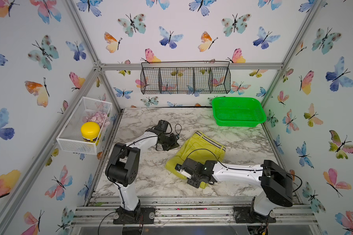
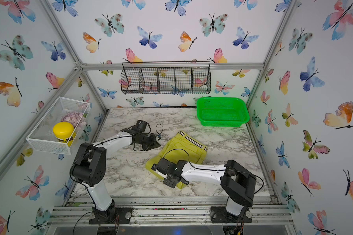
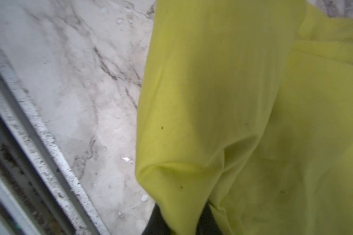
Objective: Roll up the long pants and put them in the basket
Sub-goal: Roll the long pant at the center of the board.
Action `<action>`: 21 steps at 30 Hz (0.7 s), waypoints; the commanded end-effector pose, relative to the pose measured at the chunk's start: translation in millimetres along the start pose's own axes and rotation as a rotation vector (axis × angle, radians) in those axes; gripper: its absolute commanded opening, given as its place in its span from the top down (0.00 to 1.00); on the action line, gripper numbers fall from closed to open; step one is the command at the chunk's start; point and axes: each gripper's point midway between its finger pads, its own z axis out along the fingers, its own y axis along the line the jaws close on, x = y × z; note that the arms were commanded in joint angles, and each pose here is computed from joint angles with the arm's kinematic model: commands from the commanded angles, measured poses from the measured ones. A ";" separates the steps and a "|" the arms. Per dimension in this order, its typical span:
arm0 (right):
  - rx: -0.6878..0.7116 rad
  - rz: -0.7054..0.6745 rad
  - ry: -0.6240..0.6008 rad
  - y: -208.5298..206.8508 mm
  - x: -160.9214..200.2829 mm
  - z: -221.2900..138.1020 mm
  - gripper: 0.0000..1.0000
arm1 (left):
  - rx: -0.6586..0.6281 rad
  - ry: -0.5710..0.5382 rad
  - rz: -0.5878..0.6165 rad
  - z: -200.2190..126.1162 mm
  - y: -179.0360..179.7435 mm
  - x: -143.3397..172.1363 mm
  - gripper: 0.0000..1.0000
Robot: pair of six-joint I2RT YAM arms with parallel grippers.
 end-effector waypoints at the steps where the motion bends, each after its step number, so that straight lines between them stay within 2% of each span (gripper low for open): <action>1: -0.249 0.020 -0.008 39.2 1.9 -8.2 0.96 | 0.016 0.030 -0.042 12.3 -9.2 -6.3 0.86; 6: -0.328 0.129 -0.013 33.6 10.4 -9.1 0.96 | 0.079 0.079 -0.010 27.9 -34.7 0.2 0.88; 11: -0.412 0.296 -0.071 8.3 18.5 -12.6 0.96 | 0.092 0.157 0.053 50.2 -51.1 34.8 0.92; 15: -0.481 0.430 -0.095 -15.6 27.9 -13.7 0.96 | 0.032 0.249 0.047 80.5 -24.7 66.9 0.95; 21: -0.493 0.596 -0.061 -45.6 52.2 1.6 0.96 | -0.057 0.317 0.016 93.7 26.7 94.2 0.96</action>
